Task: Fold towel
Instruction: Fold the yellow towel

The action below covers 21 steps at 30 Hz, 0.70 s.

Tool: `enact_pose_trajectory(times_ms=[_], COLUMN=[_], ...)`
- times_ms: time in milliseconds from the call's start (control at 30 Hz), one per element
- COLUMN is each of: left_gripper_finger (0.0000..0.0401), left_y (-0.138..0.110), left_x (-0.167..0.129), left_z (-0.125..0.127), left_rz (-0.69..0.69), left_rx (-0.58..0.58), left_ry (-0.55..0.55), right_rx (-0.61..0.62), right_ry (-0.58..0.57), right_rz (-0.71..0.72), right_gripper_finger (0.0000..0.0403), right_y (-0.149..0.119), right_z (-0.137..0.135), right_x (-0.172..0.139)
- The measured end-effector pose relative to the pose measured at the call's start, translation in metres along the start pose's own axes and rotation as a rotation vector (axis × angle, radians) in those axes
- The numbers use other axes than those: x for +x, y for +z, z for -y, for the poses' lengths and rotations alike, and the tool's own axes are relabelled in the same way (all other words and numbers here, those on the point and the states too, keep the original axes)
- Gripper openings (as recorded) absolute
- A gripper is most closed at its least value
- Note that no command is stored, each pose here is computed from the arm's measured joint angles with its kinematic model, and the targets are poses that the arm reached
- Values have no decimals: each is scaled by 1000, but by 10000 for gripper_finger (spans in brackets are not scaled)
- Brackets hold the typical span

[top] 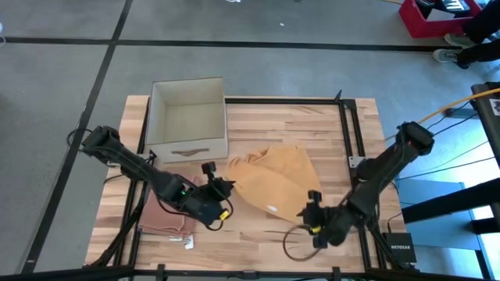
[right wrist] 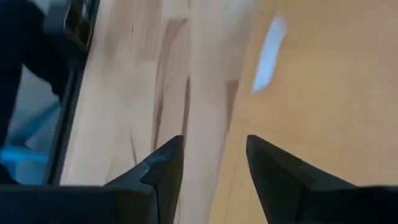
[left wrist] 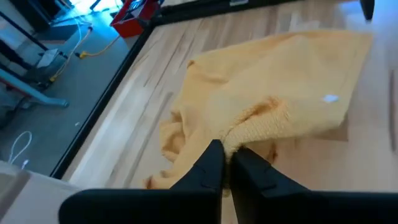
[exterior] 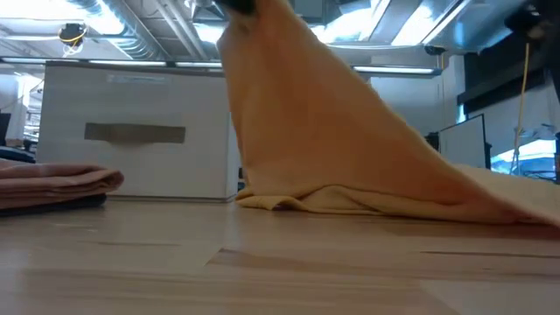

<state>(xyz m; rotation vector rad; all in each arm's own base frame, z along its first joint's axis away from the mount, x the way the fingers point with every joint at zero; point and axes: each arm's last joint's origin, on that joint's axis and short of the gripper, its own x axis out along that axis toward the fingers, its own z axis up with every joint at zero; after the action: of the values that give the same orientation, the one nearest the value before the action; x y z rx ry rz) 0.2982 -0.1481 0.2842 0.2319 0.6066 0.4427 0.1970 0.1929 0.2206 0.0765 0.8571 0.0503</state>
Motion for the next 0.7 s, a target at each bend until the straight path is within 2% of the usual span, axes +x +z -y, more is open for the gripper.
enact_pose_trajectory(times_ms=[100,200,300,400,533,700], left_gripper_finger=[4,10,13,11,7,12], left_y=[2,1,2,1,1,-1], left_x=[-6,-6,-6,-6,-6,-5], left_z=[-1,-1,-1,-1,-1,-1], left_rz=[14,12,13,12,12,5], left_rx=[-26,-24,-25,-24,-22,-18], left_ry=[-10,-11,-11,-11,-12,-16], right_rx=[-46,-14,3,51,62,11], right_ry=[-6,13,36,-23,-61,-123], right_rz=[-52,-140,-340,-498,-513,-552], right_gripper_finger=[179,179,179,179,179,178], right_y=[-14,-27,-44,-56,-60,-69], right_z=[-12,-21,-22,-16,-14,-11], right_x=[12,27,41,47,50,60])
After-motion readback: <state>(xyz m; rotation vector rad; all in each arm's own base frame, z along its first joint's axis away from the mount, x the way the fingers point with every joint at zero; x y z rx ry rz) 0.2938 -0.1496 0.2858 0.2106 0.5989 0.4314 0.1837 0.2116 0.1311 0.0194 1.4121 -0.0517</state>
